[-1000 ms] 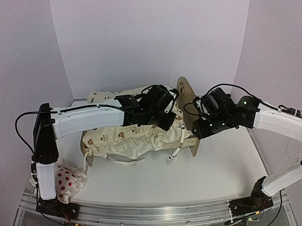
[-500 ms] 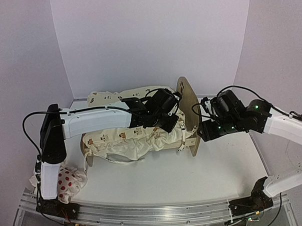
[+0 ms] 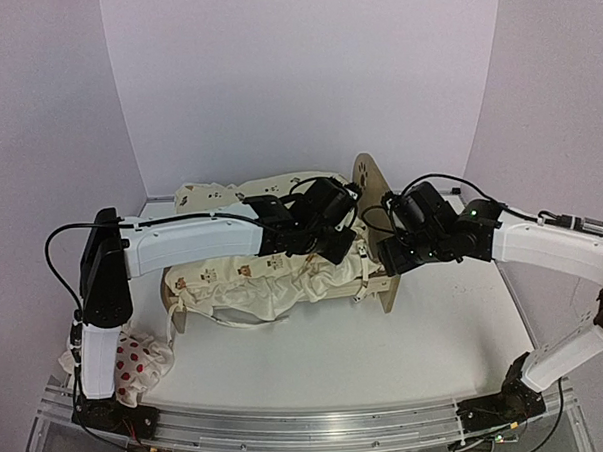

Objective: Set up the pet bed

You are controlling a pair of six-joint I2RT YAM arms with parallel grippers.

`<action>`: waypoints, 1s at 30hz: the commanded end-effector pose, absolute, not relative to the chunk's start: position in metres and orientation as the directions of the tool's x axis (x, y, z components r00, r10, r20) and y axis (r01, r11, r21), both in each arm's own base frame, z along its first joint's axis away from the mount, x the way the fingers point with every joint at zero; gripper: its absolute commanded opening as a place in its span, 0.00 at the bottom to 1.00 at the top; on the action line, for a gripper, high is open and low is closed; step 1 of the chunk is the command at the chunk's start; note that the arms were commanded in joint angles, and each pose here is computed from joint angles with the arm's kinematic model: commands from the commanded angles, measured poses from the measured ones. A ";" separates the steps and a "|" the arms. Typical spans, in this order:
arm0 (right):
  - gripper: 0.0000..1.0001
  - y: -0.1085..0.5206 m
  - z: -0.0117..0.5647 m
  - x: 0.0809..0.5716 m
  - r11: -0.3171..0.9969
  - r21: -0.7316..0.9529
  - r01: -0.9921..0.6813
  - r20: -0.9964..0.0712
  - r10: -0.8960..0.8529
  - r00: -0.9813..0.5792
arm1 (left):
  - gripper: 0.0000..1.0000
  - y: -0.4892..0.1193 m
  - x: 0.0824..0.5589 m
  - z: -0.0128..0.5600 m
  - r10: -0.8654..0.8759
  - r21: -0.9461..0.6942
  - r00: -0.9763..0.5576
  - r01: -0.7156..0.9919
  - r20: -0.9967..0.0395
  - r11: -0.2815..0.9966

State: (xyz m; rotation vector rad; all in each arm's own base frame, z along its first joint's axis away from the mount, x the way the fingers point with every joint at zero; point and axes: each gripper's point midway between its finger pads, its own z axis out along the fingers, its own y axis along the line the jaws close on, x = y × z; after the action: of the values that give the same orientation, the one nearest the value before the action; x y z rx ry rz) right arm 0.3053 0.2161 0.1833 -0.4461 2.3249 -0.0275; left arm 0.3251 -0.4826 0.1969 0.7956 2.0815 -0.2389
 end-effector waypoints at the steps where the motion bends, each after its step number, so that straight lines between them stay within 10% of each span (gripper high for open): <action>1: 0.74 0.226 0.202 0.325 0.941 -0.171 -0.292 -0.738 -0.319 -0.595 | 0.00 -0.479 0.336 0.217 0.429 0.145 -0.385 0.582 -0.817 0.800; 7: 0.73 0.225 0.199 0.331 0.940 -0.196 -0.281 -0.740 -0.330 -0.587 | 0.00 -0.474 0.340 0.224 0.412 0.153 -0.377 0.556 -0.830 0.817; 19: 0.39 0.225 0.194 0.332 0.944 -0.178 -0.278 -0.741 -0.315 -0.594 | 0.00 -0.472 0.341 0.230 0.390 0.144 -0.370 0.543 -0.843 0.827; 30: 0.56 0.231 0.231 0.341 0.948 -0.165 -0.272 -0.794 -0.291 -0.533 | 0.00 -0.471 0.338 0.229 0.391 0.140 -0.371 0.550 -0.842 0.823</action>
State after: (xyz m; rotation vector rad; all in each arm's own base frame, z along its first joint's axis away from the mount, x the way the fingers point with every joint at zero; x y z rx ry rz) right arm 0.3298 0.2237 0.1918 -0.4426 2.2530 -0.0715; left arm 0.3310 -0.4780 0.2001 0.7659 2.0642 -0.1952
